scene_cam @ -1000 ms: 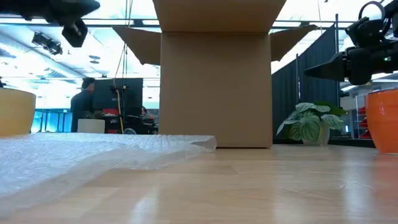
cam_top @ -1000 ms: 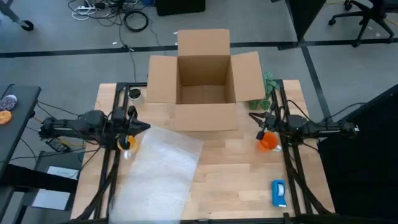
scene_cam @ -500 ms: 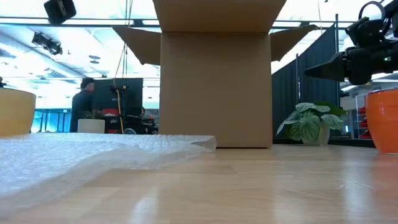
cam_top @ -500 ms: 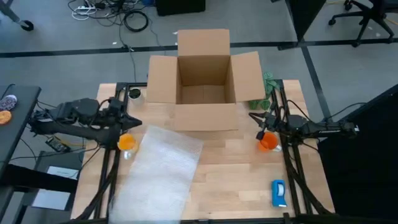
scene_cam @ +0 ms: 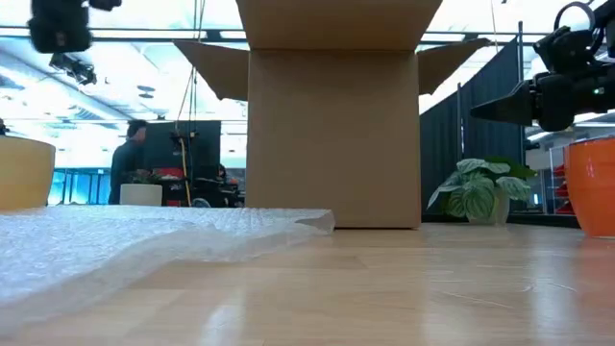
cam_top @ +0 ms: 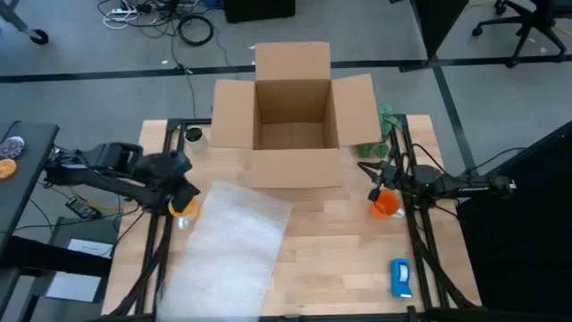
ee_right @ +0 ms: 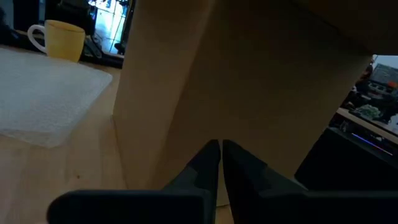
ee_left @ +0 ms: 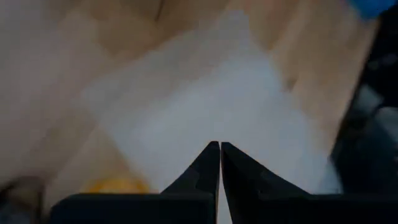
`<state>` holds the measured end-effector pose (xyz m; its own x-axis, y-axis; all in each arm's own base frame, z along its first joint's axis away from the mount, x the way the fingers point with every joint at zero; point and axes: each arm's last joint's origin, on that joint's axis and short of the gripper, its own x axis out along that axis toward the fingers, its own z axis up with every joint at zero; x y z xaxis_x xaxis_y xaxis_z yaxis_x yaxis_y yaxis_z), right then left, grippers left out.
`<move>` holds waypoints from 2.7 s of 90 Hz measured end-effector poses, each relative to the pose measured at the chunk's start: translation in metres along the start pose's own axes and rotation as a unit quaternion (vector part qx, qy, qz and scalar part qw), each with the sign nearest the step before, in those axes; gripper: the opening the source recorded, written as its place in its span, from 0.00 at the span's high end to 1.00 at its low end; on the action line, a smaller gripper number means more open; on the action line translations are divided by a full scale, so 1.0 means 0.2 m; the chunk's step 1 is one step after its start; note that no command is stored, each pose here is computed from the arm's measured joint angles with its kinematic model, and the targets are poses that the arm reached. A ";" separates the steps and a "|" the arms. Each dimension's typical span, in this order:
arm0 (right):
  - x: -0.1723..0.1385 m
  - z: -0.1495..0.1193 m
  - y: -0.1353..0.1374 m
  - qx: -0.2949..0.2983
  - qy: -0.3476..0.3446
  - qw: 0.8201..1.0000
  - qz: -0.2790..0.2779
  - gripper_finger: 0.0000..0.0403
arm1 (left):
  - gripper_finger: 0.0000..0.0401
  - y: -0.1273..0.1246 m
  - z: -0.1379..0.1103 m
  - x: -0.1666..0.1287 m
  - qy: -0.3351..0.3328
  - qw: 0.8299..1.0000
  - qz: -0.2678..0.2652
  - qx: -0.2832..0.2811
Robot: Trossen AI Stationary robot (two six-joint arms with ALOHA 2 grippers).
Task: Wrap mug
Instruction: Wrap the orange mug with the bubble wrap
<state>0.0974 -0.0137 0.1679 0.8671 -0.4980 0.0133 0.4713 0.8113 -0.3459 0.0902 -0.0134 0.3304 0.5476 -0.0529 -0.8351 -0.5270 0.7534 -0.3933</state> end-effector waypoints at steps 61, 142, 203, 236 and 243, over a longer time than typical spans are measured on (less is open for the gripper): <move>0.00 0.00 0.00 0.000 0.000 1.000 0.000 1.00 | 0.83 0.12 -0.15 0.17 0.167 0.978 0.111 -0.055; 0.00 0.00 0.00 0.000 0.000 1.000 0.000 1.00 | 0.59 0.02 -0.08 0.34 0.182 0.974 0.125 -0.058; 0.00 0.00 0.00 0.000 0.000 1.000 0.000 1.00 | 0.57 0.00 -0.05 0.45 0.198 0.955 0.210 -0.061; 0.00 0.00 0.00 0.000 0.000 1.000 0.000 1.00 | 0.57 0.06 -0.13 0.60 0.225 0.952 0.197 -0.068; 0.00 0.00 0.00 0.000 0.000 1.000 0.000 1.00 | 0.57 0.06 -0.12 0.61 0.222 0.952 0.199 -0.063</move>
<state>0.0975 -0.0137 0.1679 0.8671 -0.4980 0.0133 0.4713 0.8113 -0.3461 0.1348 -0.0276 0.2152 -0.0255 -0.0732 -0.9970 -0.7250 0.6880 -0.0320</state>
